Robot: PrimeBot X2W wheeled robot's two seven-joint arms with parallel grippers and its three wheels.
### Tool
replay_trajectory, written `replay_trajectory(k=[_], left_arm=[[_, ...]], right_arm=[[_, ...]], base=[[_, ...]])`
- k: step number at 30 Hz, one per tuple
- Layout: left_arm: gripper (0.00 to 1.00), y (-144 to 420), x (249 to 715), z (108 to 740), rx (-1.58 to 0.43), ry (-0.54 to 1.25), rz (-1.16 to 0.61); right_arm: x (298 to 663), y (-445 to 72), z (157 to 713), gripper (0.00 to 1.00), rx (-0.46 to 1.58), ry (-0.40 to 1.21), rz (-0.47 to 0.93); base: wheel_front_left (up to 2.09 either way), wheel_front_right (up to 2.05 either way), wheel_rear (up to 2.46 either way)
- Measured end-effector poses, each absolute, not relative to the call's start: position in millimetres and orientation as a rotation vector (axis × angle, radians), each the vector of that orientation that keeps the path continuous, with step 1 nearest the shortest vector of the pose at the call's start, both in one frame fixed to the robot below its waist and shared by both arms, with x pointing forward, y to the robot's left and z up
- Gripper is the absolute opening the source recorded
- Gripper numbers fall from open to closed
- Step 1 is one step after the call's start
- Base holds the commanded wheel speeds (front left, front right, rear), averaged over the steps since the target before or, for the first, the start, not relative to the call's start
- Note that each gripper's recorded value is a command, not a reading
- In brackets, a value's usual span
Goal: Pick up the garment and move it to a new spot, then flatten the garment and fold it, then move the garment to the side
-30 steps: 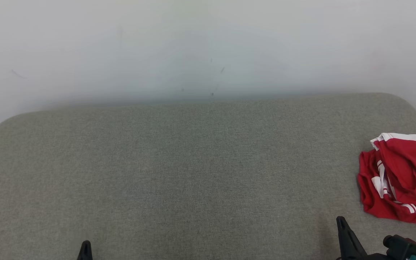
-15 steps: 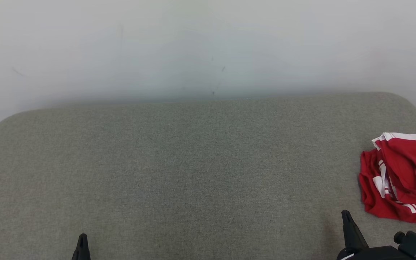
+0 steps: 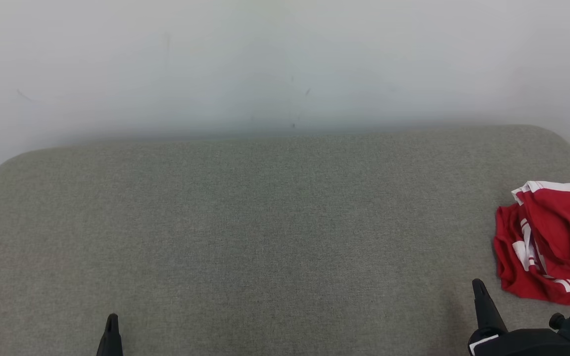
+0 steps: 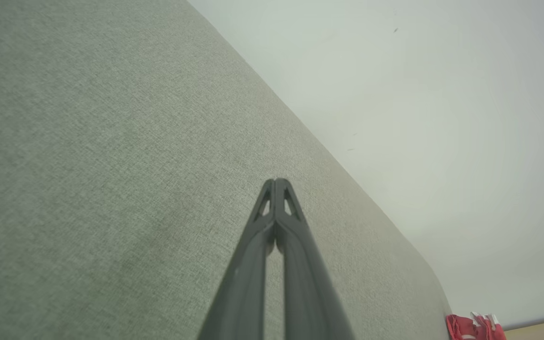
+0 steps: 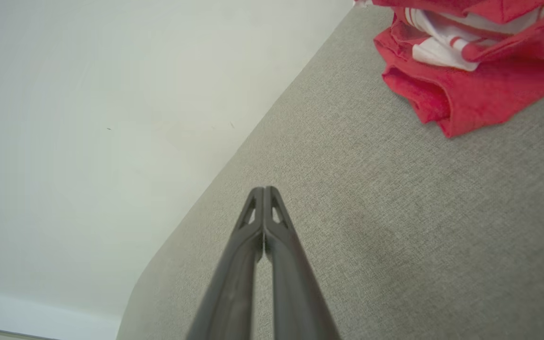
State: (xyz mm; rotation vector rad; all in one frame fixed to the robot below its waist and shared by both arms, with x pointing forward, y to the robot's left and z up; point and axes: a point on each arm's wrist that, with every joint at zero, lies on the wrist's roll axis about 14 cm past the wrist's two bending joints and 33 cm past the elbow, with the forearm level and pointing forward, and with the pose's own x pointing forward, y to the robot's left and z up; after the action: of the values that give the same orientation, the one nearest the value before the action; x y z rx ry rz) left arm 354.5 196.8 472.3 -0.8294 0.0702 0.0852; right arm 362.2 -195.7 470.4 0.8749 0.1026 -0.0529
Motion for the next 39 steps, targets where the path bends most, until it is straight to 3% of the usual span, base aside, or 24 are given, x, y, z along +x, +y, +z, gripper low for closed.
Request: replay_trajectory(k=[39], left_arm=[[0.00, 198.4, 373.5, 487.3, -1.243, 0.045, 0.066]], right_arm=[[377.2, -199.2, 488.9, 0.00, 1.261, 0.055, -0.047]], base=[[0.00, 0.00, 0.00]])
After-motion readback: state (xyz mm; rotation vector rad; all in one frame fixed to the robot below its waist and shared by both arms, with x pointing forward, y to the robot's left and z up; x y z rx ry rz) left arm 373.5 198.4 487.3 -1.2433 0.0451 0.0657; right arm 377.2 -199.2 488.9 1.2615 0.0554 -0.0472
